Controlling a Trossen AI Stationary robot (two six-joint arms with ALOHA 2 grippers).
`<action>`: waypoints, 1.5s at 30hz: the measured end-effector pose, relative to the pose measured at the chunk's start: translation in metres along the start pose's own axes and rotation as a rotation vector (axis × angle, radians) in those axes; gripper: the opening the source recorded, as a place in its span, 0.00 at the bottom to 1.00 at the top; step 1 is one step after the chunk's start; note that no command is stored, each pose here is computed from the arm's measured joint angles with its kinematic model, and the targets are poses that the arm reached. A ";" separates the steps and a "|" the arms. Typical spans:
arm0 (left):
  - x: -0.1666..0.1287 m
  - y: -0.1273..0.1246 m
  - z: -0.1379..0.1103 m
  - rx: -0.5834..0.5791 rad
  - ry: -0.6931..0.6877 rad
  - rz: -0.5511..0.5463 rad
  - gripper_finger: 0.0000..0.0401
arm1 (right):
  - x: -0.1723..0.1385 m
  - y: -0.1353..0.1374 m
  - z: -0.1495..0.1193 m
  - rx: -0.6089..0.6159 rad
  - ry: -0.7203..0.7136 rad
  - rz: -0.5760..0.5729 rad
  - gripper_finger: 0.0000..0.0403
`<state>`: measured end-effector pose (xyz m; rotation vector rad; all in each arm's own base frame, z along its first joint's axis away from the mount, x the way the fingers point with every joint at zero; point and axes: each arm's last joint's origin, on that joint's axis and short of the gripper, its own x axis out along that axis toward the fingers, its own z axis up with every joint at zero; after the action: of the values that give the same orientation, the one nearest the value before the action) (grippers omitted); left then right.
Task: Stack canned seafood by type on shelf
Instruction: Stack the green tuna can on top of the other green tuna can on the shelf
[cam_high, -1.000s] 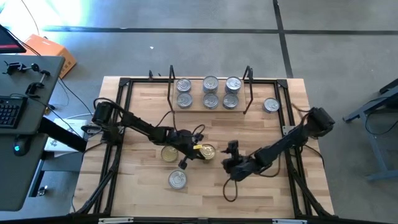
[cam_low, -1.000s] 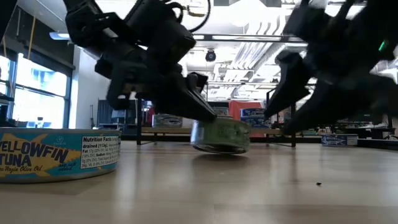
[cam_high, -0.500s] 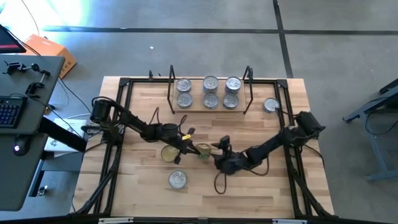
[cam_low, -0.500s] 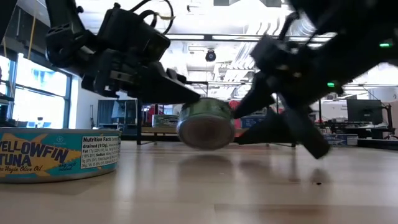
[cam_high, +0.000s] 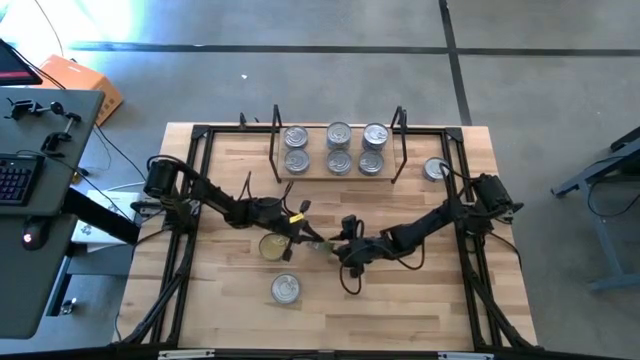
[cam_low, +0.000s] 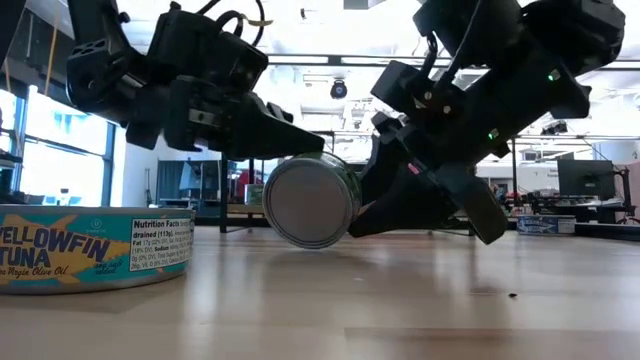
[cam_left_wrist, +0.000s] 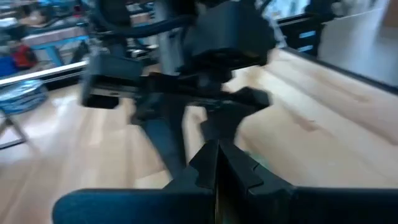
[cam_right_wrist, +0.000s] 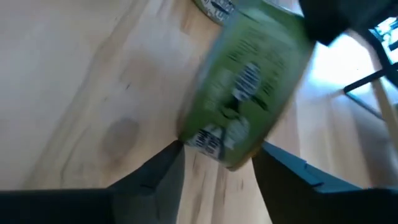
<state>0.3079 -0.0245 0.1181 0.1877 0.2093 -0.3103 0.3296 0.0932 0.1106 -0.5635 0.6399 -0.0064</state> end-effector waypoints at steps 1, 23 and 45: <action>0.000 0.001 0.000 0.000 0.003 0.015 0.00 | 0.000 -0.001 0.000 0.019 -0.004 0.006 0.43; -0.027 0.013 0.034 0.006 0.096 0.171 0.21 | 0.001 -0.005 0.003 0.174 -0.025 -0.013 0.34; 0.001 0.032 0.081 0.513 0.750 -0.111 0.62 | -0.028 -0.004 -0.005 0.358 0.195 -0.009 0.34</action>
<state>0.3333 -0.0119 0.2002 0.8037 0.8858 -0.3906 0.3051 0.0925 0.1254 -0.2203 0.8048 -0.1825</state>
